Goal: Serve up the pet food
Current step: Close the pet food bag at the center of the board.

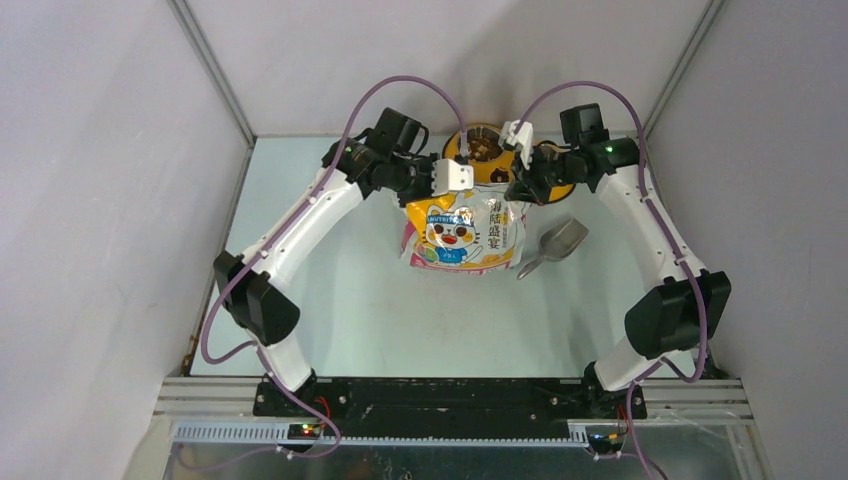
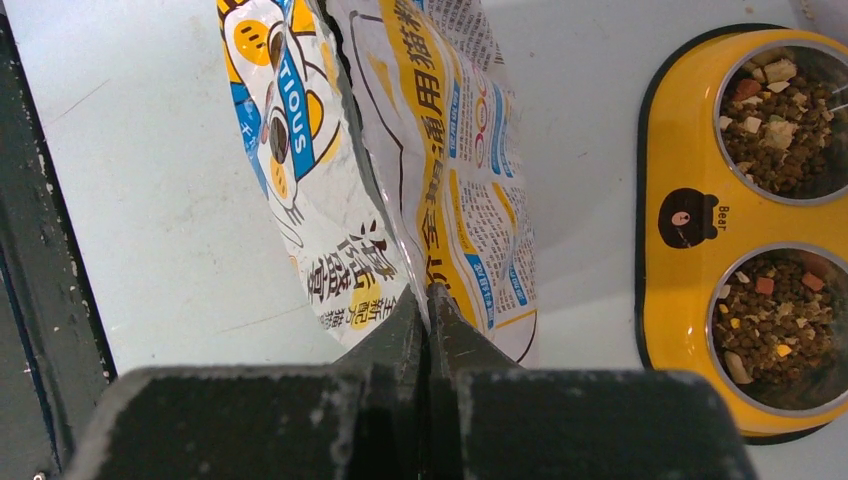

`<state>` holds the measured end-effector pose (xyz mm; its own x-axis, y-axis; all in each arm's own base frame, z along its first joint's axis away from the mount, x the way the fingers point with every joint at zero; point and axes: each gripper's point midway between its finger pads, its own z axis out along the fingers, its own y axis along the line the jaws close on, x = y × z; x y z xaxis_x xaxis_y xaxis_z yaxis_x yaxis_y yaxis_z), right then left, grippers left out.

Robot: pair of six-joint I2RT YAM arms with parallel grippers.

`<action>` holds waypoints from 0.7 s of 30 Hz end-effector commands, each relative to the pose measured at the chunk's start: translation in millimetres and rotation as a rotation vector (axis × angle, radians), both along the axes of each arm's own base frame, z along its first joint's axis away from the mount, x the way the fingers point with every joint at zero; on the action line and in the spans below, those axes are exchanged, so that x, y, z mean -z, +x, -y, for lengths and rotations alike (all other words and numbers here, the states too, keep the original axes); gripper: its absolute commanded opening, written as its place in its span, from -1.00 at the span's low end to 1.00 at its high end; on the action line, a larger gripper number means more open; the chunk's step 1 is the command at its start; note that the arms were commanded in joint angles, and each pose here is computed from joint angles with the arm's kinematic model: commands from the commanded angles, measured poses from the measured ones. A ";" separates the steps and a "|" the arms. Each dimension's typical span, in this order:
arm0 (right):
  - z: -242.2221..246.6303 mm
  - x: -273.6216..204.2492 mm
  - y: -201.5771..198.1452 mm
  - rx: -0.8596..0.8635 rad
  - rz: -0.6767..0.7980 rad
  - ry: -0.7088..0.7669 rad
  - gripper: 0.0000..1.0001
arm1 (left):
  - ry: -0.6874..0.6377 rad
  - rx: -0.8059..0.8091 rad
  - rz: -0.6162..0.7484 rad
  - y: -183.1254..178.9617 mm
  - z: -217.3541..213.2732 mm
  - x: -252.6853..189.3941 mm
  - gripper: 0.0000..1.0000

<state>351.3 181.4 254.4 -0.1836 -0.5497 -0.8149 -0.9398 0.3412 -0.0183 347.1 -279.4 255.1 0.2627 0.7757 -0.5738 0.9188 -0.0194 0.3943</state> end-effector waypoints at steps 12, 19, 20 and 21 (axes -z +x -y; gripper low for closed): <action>7.4 -63.3 12.8 0.021 0.193 0.110 -1.00 | -0.156 0.049 -0.035 -2.6 36.5 -30.3 -0.22; 6.8 -66.7 12.7 0.023 0.191 0.123 -1.00 | -0.120 0.089 -0.067 -12.2 39.7 -13.6 -0.42; 7.0 -66.3 12.9 0.024 0.189 0.123 -1.00 | -0.123 0.084 -0.069 -11.8 40.5 -13.4 -0.77; 6.8 -65.2 13.6 0.023 0.186 0.123 -1.00 | -0.131 0.077 -0.061 -9.1 41.7 -15.1 -0.89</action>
<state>352.7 174.2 255.3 -0.2297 -0.5208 -0.8222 -0.9270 0.3745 0.0219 344.8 -312.7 261.4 0.2554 0.7050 -0.6616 0.9413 -0.0251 0.3366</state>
